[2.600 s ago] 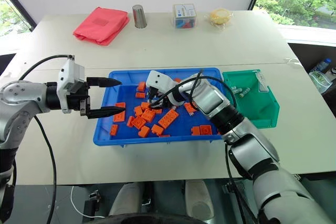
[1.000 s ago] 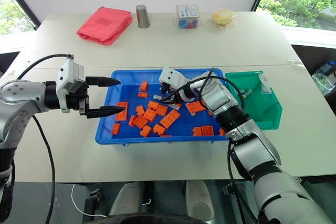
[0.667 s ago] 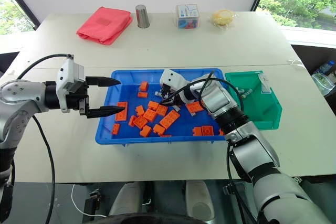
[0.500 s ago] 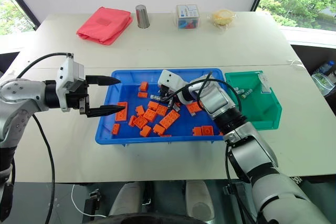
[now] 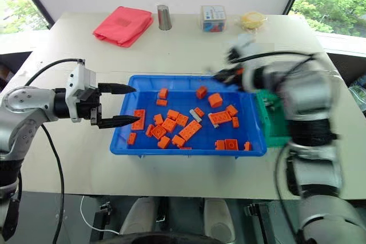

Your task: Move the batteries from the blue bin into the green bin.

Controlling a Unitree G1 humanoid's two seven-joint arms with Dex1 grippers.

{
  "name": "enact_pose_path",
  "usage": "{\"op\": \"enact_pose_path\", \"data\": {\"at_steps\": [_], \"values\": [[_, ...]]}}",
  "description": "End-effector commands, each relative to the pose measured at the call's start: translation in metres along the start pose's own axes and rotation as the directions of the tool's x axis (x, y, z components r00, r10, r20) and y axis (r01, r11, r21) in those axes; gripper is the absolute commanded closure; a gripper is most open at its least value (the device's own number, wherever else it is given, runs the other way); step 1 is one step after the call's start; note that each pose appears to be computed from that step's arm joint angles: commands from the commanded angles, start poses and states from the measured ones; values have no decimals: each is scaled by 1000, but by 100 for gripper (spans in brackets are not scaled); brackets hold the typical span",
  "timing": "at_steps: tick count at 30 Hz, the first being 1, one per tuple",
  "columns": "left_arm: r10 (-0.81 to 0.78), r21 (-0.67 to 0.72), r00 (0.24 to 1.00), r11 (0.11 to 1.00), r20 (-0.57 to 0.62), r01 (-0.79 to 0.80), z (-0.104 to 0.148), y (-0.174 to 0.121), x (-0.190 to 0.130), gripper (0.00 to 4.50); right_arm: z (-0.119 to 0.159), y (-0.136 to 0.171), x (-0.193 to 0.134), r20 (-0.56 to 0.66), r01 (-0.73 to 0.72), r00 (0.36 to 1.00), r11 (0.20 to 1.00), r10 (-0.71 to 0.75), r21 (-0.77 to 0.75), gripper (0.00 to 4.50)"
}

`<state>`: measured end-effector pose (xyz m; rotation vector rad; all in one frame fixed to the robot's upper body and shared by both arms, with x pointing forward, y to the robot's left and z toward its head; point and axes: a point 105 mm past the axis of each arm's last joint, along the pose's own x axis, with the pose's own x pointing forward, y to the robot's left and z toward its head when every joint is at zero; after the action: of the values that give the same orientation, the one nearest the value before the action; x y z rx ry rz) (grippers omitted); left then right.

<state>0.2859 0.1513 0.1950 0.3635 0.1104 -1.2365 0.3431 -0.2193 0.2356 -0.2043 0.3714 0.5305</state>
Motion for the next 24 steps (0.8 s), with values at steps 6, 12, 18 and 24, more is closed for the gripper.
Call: {"op": "enact_pose_path", "data": {"at_steps": [6,12,18,24], "values": [[-72,71,997,995,42,69,11,10,19,0,-44,-19,-67,-81,210,976,971,-202,112,446],[-103,95,993,991,56,98,15,16,29,0,-61,-21,-67,-120,276,957,957,-265,88,261],[-108,101,993,990,53,102,17,15,28,0,-15,12,-40,15,83,996,997,-83,-4,155],[-85,94,995,992,46,80,15,13,23,0,-3,86,20,34,-202,979,979,203,-36,155]]}}
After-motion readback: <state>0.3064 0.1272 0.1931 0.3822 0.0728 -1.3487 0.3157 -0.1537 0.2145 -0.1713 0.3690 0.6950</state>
